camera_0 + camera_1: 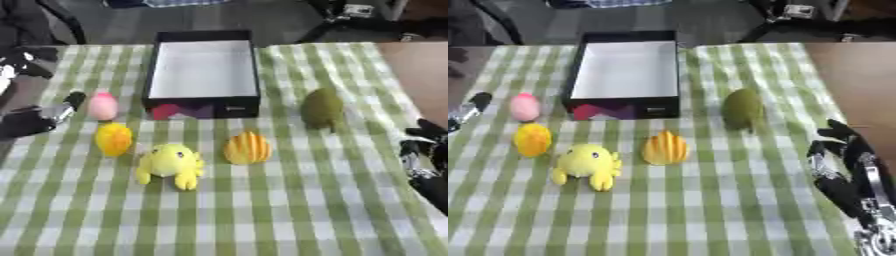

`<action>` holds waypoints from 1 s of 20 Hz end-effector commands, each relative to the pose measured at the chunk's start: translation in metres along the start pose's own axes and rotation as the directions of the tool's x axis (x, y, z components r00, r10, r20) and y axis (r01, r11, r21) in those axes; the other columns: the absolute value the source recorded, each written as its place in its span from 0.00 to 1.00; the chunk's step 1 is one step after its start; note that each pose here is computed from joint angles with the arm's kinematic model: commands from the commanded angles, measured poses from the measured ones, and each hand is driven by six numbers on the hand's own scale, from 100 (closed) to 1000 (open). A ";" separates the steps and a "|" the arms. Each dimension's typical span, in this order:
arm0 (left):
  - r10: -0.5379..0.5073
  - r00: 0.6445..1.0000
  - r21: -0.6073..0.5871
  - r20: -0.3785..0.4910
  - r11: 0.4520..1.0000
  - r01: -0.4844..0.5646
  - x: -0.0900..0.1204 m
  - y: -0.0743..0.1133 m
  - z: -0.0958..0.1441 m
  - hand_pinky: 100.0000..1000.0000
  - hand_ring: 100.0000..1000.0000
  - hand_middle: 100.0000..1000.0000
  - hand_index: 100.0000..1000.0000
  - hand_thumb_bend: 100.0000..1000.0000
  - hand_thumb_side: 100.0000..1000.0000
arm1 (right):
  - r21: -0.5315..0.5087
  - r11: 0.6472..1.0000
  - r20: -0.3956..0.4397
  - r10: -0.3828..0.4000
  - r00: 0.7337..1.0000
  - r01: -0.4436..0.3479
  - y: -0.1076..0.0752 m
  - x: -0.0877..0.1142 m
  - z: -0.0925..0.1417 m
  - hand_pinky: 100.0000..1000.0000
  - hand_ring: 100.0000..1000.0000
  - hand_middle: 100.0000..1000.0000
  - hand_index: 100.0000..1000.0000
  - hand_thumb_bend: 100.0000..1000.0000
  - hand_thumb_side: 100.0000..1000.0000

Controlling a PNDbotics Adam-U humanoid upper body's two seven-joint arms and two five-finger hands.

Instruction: Pick up objects on the table and place them in the box.

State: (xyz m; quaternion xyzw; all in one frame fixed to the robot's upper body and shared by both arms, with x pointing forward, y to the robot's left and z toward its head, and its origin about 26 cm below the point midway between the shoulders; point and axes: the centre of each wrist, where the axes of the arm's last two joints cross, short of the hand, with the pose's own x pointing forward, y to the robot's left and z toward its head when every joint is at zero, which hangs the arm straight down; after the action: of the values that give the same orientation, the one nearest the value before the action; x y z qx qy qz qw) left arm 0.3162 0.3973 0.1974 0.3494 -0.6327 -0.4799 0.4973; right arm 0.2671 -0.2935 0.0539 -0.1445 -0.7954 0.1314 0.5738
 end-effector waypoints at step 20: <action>-0.225 0.956 -0.485 -0.189 0.868 0.108 -0.071 -0.001 -0.077 0.78 0.71 0.77 0.87 0.26 0.30 | 0.021 1.000 0.000 0.014 1.000 -0.014 -0.004 -0.001 0.001 0.87 0.70 0.73 0.89 0.00 0.34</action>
State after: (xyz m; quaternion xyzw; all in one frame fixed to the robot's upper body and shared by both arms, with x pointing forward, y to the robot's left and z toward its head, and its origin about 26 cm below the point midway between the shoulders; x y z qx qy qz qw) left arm 0.4065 0.4380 0.1680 0.3072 -0.3989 -0.6204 0.6014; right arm 0.2651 -0.2936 0.0490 -0.1402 -0.7901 0.1364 0.5809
